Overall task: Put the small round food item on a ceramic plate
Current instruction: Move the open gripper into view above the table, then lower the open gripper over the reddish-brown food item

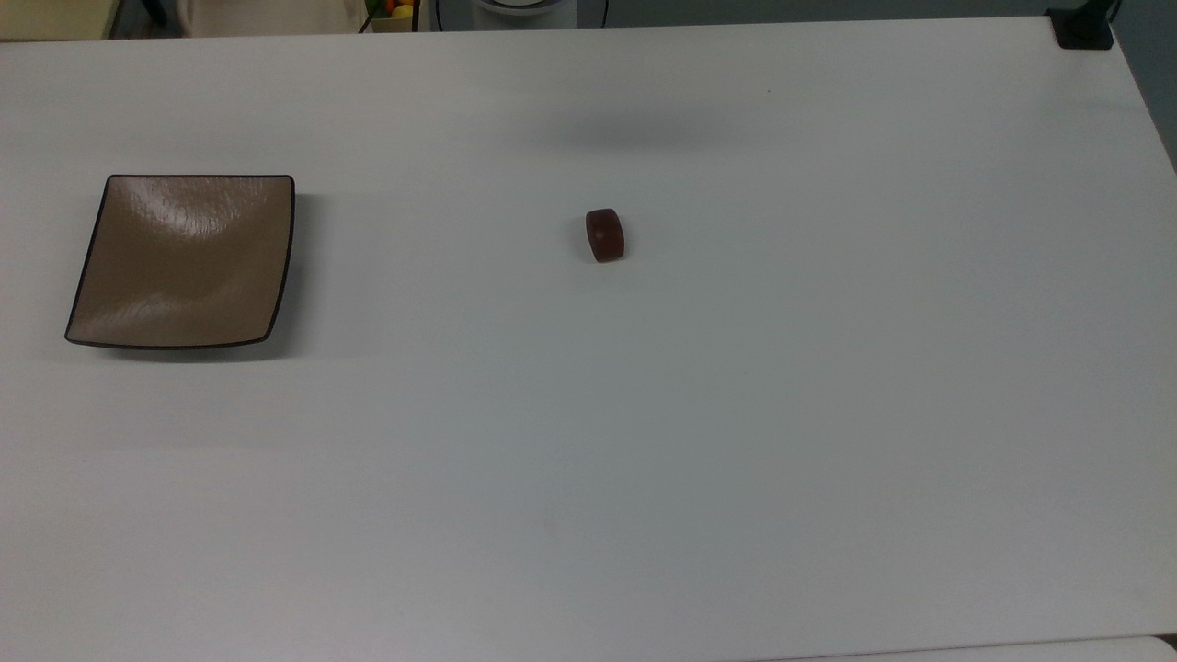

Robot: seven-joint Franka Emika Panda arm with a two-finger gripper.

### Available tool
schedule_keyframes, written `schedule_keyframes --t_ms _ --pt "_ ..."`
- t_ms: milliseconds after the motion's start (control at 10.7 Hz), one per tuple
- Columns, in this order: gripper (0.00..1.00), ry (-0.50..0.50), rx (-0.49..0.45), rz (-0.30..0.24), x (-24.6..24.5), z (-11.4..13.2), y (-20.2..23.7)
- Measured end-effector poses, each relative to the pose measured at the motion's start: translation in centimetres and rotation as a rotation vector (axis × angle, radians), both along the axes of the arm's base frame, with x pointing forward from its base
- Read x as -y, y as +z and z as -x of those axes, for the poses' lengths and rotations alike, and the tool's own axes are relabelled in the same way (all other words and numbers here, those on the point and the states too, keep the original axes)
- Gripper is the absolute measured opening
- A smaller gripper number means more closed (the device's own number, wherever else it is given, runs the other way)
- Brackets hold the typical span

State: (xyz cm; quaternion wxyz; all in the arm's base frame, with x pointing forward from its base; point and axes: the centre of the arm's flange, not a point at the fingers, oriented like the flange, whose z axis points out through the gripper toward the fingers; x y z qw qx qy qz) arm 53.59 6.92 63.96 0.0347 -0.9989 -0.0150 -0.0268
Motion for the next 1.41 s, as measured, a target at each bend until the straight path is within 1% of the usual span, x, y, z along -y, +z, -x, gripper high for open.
schedule_keyframes --t_ms 843,1218,1405 --pt "1.00 0.039 -0.032 0.004 -2.1 0.1 -1.7" --pt "1.00 0.080 -0.030 0.006 -4.7 -0.1 -5.8" --pt "1.00 0.085 -0.040 0.008 -5.1 0.0 -7.8"
